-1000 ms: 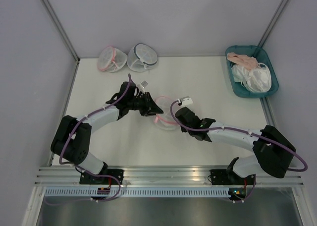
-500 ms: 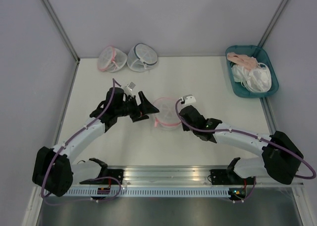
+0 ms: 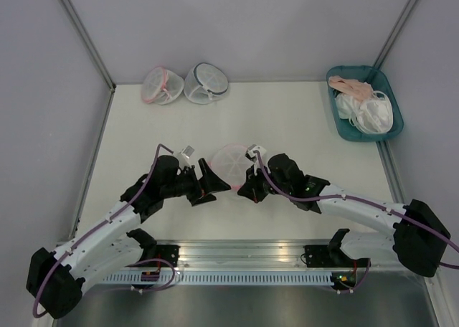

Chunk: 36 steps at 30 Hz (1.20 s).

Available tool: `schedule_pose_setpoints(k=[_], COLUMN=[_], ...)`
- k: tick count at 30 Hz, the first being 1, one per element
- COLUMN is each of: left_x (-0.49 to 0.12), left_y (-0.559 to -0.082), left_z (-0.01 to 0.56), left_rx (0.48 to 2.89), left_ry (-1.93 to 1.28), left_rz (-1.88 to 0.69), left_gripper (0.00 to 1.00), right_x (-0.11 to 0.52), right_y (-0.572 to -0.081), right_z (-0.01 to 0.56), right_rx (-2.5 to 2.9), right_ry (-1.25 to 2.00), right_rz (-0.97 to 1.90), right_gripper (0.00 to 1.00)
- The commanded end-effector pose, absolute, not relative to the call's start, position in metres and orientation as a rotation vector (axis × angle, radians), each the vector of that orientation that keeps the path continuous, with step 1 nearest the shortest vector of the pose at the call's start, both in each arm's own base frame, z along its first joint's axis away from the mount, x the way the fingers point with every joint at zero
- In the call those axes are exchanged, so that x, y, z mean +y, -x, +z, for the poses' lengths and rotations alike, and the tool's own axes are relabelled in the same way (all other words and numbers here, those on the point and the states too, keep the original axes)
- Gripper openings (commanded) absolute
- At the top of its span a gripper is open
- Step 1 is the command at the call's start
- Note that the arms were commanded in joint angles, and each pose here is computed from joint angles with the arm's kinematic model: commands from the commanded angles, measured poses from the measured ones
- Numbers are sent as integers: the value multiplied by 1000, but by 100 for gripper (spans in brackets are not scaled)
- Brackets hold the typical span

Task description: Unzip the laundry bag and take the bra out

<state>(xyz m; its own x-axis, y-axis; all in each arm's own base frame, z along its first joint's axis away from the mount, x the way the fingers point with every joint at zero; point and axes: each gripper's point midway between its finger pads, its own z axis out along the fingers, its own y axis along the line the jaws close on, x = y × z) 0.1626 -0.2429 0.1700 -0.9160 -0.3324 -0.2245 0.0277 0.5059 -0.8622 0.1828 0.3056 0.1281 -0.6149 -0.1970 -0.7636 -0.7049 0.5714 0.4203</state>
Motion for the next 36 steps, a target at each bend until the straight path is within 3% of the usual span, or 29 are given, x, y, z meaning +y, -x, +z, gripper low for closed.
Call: schedule_pose_setpoints(k=[1,12,15,24,25,28,31,36], left_x=[-248,-253,-256,-265,-264,-263,-258,-246], left_y=[-165,-201,-209,-220,-221,-226,-231,-248], left_z=[159,146,139,141,142,144,144,142], left_rx=[2429,2370,2372,2357,2351,2335,2337,2339], left_ry=[398,542,562,555,555,557,559,540], left_rz=[-1368,-1280,-1255,-1274,-1271,-1253,-1223,-1186], left_gripper=[99,98,93,50,40,22,13,12], right_x=[333,352,354,352,352,347,342,331], right_y=[-163,-150,-147,-152,-153,-156,-159,-162], right_z=[150,153,154,153,151,144,138,123], right_rx=[2016,1992,1982,1991,1996,2025,2056,2118], right_ry=[844,858,861,841,842,836,834,834], right_rz=[1150,1172,1179,1141,1129,1081,1033,942], right_gripper=[1,0,0,0,0,1,0,0])
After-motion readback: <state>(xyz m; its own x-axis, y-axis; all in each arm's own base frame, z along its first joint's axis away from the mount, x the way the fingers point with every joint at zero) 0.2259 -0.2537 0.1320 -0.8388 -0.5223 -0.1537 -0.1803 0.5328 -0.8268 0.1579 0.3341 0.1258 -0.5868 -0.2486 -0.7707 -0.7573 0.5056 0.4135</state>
